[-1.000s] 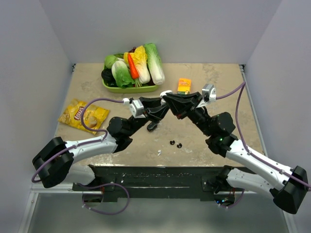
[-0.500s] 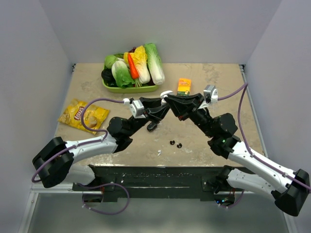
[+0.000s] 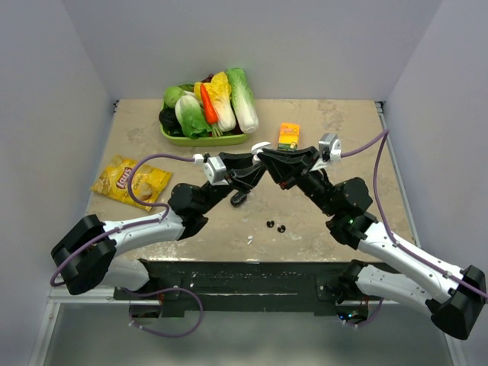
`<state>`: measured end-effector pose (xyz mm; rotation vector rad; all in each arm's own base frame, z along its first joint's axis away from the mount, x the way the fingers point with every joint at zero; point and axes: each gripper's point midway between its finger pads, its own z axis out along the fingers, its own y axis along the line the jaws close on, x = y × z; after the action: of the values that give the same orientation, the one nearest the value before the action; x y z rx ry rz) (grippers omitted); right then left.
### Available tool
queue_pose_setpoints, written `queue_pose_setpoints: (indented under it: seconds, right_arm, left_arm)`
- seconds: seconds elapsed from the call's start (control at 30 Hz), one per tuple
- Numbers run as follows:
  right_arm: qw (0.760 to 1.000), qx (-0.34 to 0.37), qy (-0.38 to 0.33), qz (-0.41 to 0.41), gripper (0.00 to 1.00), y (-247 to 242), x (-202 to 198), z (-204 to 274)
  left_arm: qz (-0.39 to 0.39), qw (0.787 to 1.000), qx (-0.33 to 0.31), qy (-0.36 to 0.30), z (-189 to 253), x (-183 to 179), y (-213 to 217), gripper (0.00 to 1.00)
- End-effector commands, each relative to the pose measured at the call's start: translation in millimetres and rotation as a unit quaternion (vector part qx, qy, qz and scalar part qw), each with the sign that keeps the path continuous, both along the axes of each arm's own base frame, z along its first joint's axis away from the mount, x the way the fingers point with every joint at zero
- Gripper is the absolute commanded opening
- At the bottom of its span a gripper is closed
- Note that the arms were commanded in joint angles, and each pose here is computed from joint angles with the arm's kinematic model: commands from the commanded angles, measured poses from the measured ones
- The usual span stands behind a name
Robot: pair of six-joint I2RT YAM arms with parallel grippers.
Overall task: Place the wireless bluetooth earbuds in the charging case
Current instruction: Place the earbud in the charging case.
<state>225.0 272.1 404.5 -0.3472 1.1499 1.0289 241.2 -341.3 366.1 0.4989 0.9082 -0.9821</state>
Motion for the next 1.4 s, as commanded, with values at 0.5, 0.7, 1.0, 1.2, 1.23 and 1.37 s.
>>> queue_pose_setpoints:
  seconds: [0.5, 0.7, 1.0, 1.2, 1.23, 1.37]
  right_arm:
    - [1.000, -0.027, 0.003, 0.014, 0.12, 11, -1, 2]
    - [1.000, -0.026, 0.007, 0.011, 0.12, 8, -2, -2]
    - [1.000, -0.024, 0.008, 0.011, 0.13, 5, -5, -3]
    - [1.000, -0.026, 0.010, 0.014, 0.15, 6, -6, -5]
    - [0.999, -0.027, 0.012, 0.014, 0.15, 6, -5, -7]
    - [0.999, -0.028, 0.013, 0.014, 0.18, 6, -5, -8]
  left_arm:
    - [0.009, 0.944, -0.256, -0.208, 128, -67, 85, 0.00]
    - [0.014, 0.943, -0.257, -0.209, 129, -67, 88, 0.00]
    - [0.020, 0.942, -0.260, -0.213, 132, -67, 91, 0.00]
    - [0.022, 0.942, -0.259, -0.214, 132, -67, 90, 0.00]
    - [0.023, 0.942, -0.259, -0.213, 132, -66, 91, 0.00]
    - [0.023, 0.942, -0.258, -0.214, 131, -66, 90, 0.00]
